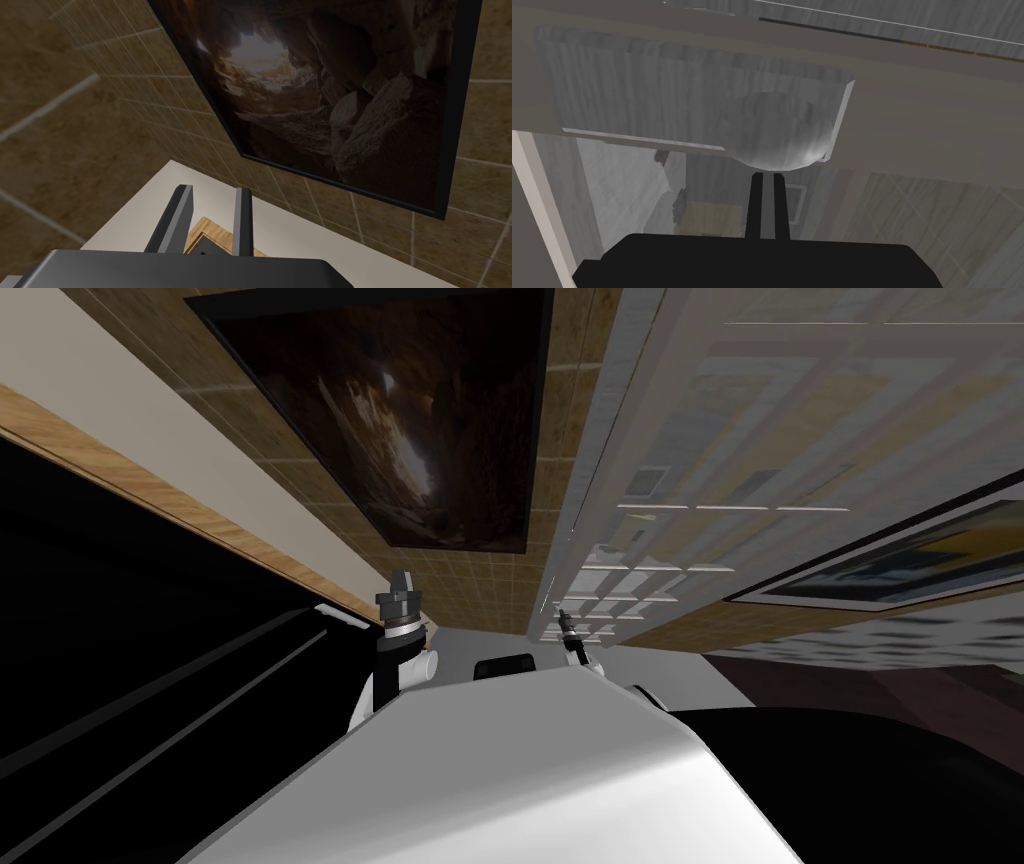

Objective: Pull the door open

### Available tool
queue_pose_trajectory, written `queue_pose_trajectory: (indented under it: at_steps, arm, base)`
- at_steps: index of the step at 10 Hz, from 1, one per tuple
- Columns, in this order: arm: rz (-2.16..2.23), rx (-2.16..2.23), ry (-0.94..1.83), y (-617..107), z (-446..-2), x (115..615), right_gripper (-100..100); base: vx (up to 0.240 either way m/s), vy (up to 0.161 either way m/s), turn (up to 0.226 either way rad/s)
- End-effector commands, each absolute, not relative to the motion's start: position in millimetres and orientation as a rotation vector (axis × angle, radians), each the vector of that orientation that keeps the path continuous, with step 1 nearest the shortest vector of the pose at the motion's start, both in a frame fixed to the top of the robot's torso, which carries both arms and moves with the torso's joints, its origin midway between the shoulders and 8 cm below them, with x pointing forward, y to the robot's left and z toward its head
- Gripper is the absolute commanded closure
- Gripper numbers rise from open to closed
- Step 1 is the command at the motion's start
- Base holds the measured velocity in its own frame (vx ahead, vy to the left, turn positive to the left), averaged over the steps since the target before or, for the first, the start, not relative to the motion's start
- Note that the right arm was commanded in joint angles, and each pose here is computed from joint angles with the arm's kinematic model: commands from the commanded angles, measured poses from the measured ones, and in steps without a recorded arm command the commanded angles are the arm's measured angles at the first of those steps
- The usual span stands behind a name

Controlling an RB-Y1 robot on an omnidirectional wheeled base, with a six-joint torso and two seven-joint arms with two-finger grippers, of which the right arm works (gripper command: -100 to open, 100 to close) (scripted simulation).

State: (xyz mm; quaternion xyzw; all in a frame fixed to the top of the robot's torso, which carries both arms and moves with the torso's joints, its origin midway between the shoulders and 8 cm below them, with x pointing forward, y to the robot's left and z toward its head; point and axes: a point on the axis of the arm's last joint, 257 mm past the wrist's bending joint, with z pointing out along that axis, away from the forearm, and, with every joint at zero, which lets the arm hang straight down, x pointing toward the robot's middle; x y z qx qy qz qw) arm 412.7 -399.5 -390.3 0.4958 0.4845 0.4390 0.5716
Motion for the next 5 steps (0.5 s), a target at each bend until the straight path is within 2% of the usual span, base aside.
queue_pose_trajectory:
  at_steps: [1, 5]
  arm:
    - [0.997, 1.123, 1.168, -396.8, -390.3, 413.5, -100]
    - [0.941, 1.055, 1.217, -392.4, -390.4, 414.8, -100]
  base:
    - [-0.017, -0.006, -0.054]
    - [-0.004, 0.025, -0.044]
